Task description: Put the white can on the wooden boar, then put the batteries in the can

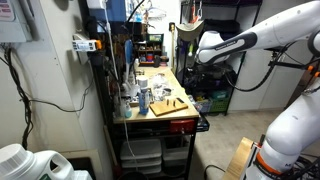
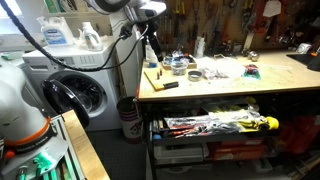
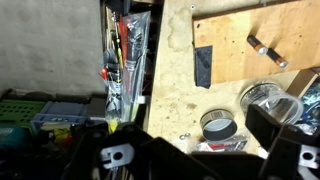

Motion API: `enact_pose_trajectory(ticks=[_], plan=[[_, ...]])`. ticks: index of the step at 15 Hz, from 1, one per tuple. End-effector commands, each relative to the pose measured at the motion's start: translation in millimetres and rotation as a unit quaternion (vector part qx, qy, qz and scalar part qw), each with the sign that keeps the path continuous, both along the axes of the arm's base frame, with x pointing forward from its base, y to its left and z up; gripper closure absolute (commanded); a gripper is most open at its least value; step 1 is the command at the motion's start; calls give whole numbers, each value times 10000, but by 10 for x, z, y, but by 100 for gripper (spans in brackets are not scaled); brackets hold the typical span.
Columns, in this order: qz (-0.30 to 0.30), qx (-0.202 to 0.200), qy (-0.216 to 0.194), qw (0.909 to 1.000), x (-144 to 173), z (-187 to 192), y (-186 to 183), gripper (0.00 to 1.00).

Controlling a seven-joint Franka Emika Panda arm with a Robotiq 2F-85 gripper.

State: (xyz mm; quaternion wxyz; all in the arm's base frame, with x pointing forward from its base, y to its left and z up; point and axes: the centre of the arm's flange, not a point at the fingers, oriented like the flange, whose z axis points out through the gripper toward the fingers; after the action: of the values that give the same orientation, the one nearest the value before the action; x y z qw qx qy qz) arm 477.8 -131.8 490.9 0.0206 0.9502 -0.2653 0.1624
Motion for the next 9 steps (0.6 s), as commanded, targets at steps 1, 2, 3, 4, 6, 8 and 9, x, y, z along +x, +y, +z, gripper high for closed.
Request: enact_pose_trajectory(ticks=[1, 2, 3, 4, 6, 8, 9], plan=[[-419, 336, 85, 9985, 618, -244, -116, 0], [-215, 145, 109, 9996, 283, -181, -19, 0], [-227, 157, 151, 9995, 375, -243, -35, 0], [-226, 158, 177, 9995, 395, -272, -39, 0], [-223, 153, 139, 9995, 375, -229, -34, 0], [-558, -14, -37, 9984, 480, -240, -74, 0], [-888, -137, -87, 9959, 601, -276, -142, 0]])
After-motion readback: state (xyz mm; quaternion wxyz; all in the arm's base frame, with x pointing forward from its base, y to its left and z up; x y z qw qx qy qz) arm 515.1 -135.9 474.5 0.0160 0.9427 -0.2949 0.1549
